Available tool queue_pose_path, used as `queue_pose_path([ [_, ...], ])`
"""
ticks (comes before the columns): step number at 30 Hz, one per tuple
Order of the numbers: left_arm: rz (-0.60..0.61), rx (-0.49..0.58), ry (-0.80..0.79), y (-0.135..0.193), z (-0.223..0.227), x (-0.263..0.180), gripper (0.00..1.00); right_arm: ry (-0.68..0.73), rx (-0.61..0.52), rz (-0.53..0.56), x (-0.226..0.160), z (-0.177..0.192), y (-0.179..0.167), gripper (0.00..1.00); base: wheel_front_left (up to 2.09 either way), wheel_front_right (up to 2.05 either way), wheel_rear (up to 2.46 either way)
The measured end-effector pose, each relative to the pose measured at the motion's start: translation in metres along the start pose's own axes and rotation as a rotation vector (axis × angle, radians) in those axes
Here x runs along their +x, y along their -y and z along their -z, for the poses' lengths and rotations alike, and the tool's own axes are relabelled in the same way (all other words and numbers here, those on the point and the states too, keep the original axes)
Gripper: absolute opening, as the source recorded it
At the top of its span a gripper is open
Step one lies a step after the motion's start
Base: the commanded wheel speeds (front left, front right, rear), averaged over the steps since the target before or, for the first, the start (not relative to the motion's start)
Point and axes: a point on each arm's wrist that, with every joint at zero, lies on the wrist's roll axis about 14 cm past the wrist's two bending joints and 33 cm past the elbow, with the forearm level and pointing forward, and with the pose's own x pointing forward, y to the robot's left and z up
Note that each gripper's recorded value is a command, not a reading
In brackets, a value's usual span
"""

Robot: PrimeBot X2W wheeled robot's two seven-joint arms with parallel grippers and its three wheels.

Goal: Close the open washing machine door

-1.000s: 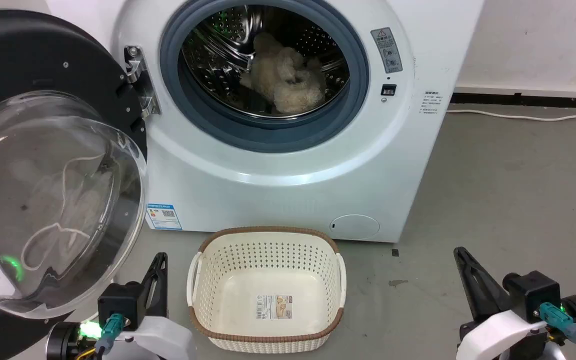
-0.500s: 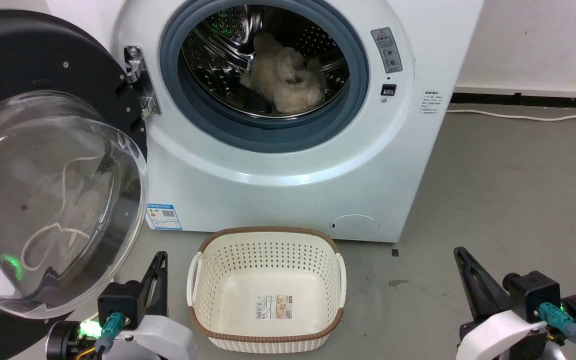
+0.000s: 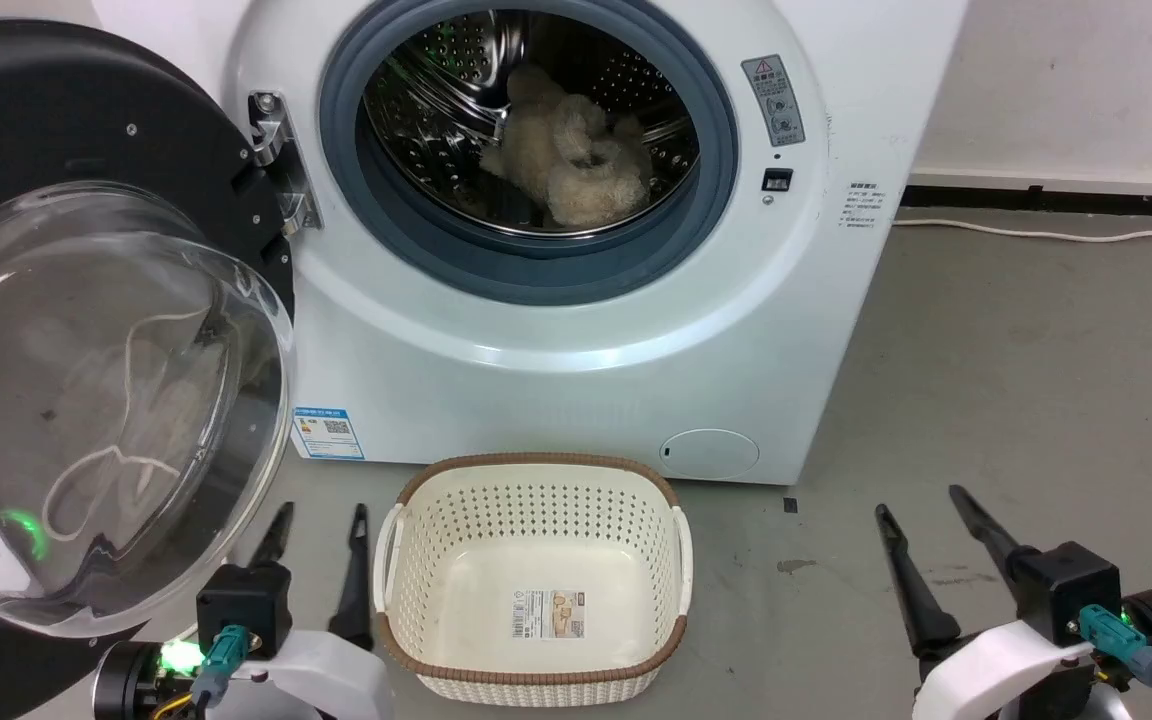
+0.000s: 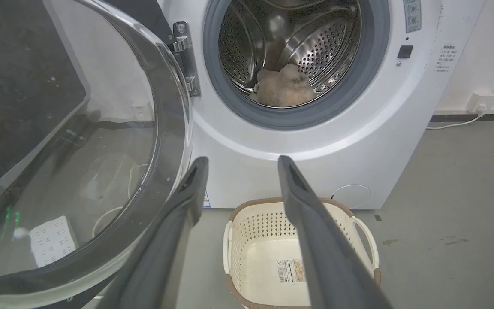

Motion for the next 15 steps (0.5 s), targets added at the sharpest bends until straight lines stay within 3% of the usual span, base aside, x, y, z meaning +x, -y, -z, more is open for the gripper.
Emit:
queue_pose_path([
  [15,-0.012,0.0,0.033,-0.0036,-0.0047,-0.0067,1.0,0.041,0.023,-0.023,0.0051,-0.0064,-0.0069,1.0,0.0,0.0,0.0],
])
